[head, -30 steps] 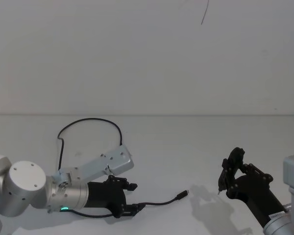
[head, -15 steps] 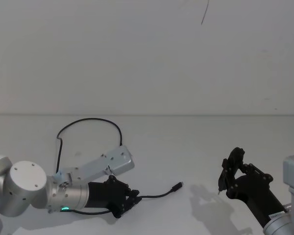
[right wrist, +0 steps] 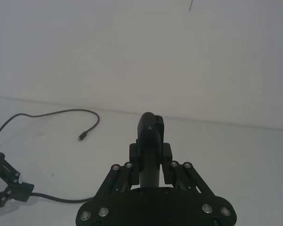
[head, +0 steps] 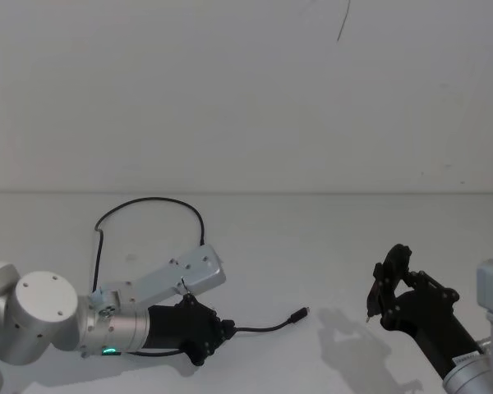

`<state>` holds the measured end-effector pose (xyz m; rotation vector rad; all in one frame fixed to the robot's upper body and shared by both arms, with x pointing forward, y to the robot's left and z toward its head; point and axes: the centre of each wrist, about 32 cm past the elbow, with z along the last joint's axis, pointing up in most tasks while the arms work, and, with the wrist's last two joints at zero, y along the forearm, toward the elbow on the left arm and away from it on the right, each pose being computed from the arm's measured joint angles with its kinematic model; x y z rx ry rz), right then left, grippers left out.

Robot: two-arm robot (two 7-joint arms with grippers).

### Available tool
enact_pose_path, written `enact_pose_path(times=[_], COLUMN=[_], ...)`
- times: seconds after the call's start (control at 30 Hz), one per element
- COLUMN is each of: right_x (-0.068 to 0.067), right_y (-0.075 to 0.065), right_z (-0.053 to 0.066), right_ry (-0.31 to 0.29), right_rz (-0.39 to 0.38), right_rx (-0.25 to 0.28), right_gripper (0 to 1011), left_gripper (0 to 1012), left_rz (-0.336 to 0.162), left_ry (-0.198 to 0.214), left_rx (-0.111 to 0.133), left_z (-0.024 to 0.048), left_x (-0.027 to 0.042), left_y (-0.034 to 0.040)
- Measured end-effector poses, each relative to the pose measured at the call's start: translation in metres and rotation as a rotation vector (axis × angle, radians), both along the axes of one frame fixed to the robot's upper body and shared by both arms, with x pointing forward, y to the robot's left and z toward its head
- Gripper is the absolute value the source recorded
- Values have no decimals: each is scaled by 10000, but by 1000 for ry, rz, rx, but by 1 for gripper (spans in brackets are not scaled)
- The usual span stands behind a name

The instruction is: Pick up the data cable with the one hand.

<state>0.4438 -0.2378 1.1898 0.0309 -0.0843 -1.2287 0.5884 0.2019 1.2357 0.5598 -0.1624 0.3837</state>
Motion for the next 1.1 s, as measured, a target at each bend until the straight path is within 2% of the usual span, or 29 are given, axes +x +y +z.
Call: enact_pose_path(times=[0.2, 0.27, 0.43, 0.57, 0.6, 0.63, 0.73, 0.93, 1.1], right_x=[24, 36, 66, 95, 100, 100, 125, 158, 182], right_y=[-28, -42, -74, -96, -98, -98, -106, -103, -89], right_z=[73, 112, 213, 310, 325, 325, 394, 473, 525], right_ry=[-45, -66, -114, -158, -164, -164, -191, -217, -223], right_rz=[14, 24, 43, 68, 72, 72, 93, 125, 152], right_rx=[-3, -5, -9, -11, -10, -10, -3, 6, 16], right_gripper=[263, 263, 263, 263, 263, 263, 263, 263, 263], left_gripper=[34, 34, 34, 34, 34, 34, 34, 34, 34], left_rz=[-10, -19, -35, -53, -60, -60, -73, -87, -94], left_ry=[-38, -68, -115, -171, -193, -193, -238, -292, -319], left_rx=[-20, -38, -65, -100, -116, -116, -151, -191, -210], left_z=[5, 4, 9, 15, 19, 19, 27, 47, 58], left_x=[-40, -72, -115, -168, -187, -187, -239, -308, -342], left_y=[20, 43, 83, 161, 190, 190, 277, 382, 433])
